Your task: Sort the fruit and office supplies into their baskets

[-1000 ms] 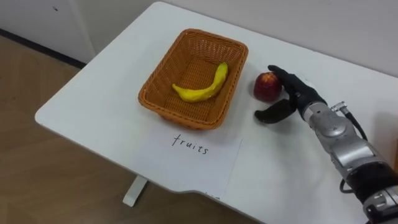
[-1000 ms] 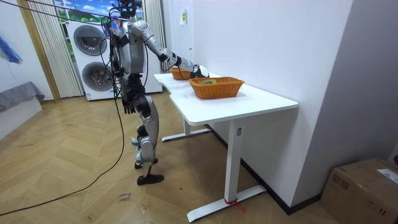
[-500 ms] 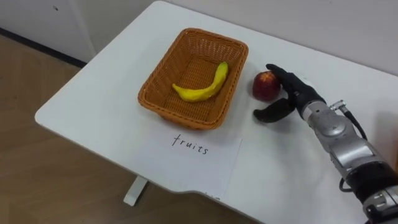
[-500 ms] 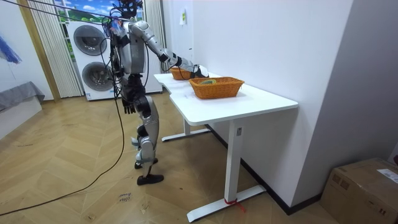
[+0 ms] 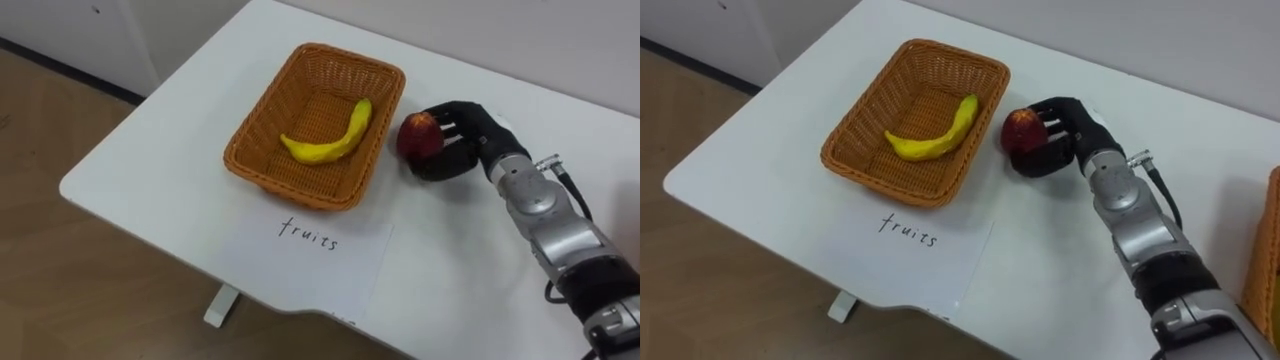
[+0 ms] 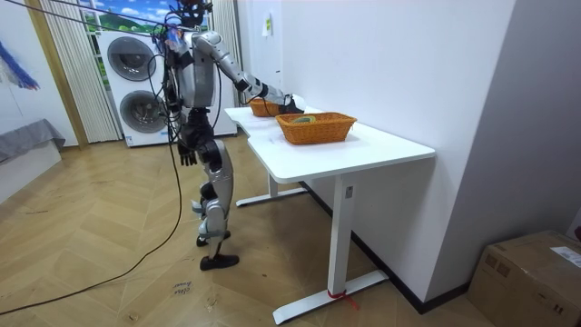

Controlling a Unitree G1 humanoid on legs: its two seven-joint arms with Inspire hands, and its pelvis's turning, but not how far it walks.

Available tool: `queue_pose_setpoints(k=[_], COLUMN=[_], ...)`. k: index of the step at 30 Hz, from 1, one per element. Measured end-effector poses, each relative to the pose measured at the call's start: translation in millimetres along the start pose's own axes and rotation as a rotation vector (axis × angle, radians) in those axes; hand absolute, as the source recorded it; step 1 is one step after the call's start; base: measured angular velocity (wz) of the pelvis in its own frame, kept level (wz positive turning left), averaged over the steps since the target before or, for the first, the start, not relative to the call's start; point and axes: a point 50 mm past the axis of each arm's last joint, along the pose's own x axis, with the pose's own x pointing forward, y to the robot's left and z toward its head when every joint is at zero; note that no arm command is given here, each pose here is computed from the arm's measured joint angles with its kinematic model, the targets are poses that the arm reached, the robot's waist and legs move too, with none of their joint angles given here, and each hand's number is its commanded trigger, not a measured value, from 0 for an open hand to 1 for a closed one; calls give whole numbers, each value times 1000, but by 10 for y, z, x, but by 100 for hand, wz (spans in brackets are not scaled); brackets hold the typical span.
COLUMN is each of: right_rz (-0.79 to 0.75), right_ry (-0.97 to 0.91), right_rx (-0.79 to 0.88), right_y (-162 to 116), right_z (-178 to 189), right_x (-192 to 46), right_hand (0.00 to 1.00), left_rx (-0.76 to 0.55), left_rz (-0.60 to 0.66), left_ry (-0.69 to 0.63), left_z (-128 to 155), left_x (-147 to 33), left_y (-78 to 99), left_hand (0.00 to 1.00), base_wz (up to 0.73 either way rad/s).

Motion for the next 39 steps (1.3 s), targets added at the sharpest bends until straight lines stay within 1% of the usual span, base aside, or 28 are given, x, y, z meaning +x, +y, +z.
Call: queue_pose_setpoints(k=[15,21,27,29,34,39], right_rz=[24,37,58,39,-40,-74], right_ry=[2,3,-20,-13,-37,-109], right_rx=[21,-16,-37,-43,-39,-39], right_y=[14,26,130,110,9,-66], right_z=[-3,1,-35,-101,-125,31], right_x=[-1,-9,-120,-181,-294,-326], right_hand=[100,100,100,100,100,100], left_rx=[0,-3,-8,-22,-46,-97], left_rz=[2,9,42,65,87,98], left_ry=[-5,0,7,14,36,57], left_z=[10,-6,-31,-52,-128,-213], left_x=[1,0,-3,-6,-17,-36], left_y=[9,26,43,61,67,69], left_hand=[0,0,0,0,0,0], base_wz=[0,3,5,5,-2,-17])
